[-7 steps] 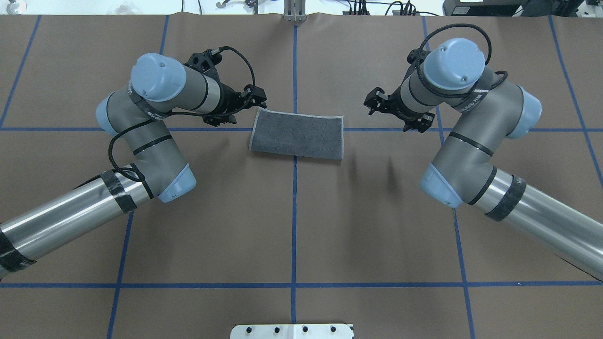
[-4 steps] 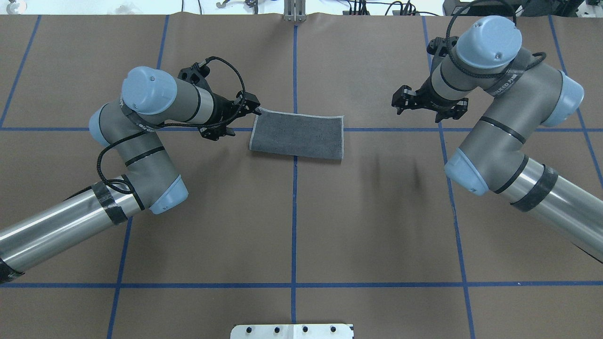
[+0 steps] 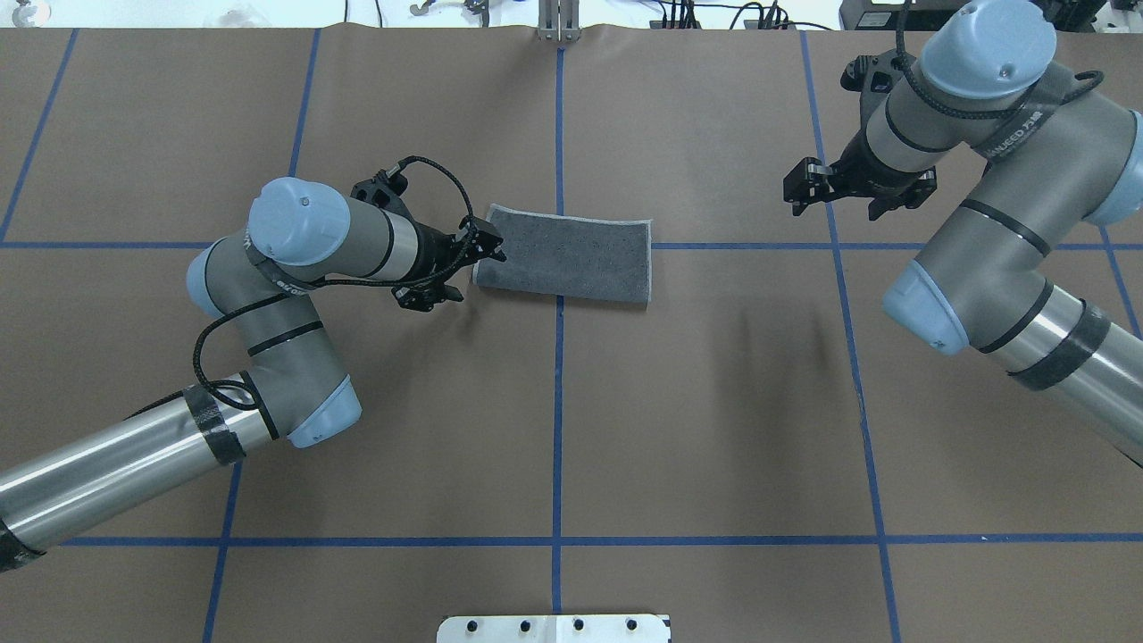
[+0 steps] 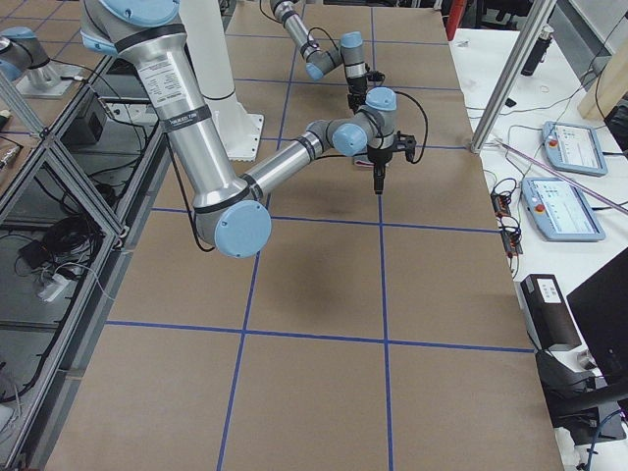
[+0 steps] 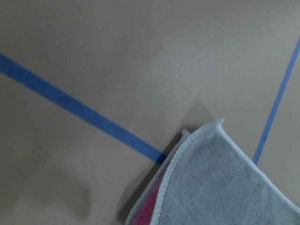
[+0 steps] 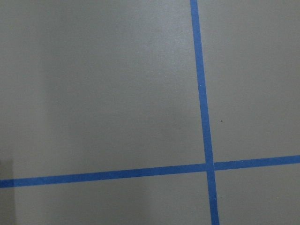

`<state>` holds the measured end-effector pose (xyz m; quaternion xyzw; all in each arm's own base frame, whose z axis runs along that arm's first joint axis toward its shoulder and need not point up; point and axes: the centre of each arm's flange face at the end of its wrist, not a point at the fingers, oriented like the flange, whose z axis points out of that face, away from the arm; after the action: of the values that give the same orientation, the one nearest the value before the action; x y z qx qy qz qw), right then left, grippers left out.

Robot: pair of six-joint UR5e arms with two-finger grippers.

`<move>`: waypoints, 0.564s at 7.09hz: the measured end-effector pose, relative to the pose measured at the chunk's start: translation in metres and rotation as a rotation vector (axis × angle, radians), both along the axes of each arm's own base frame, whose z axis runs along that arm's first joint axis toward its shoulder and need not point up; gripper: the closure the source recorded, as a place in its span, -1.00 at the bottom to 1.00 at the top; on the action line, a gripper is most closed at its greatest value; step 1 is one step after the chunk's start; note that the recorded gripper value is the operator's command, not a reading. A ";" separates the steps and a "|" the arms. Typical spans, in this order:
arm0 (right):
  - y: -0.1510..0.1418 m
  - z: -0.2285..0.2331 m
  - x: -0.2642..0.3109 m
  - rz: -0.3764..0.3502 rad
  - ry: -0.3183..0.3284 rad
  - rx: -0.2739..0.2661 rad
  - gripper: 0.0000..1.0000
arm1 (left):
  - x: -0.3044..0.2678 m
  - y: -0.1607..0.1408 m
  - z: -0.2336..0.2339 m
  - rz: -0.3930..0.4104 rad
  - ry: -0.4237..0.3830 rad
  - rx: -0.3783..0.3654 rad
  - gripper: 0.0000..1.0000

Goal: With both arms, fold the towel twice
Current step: 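Grasp the folded strip's end nearest the left gripper while the right arm withdraws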

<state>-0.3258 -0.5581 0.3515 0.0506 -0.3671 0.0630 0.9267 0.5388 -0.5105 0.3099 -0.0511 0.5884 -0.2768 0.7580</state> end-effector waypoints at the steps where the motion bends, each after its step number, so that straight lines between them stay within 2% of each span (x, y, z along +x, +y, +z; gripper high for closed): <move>1: 0.000 -0.001 0.001 -0.001 -0.001 0.002 -1.00 | 0.000 0.003 0.005 0.002 0.003 -0.002 0.06; 2: 0.000 -0.001 0.001 -0.002 -0.002 0.003 -1.00 | 0.000 0.004 0.007 0.002 0.004 -0.002 0.21; 4: 0.000 -0.002 0.001 -0.002 -0.002 0.004 -1.00 | 0.000 0.004 0.008 0.003 0.003 0.001 0.21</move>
<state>-0.3248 -0.5578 0.3497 0.0522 -0.3684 0.0613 0.9262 0.5389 -0.5063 0.3183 -0.0520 0.5894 -0.2754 0.7577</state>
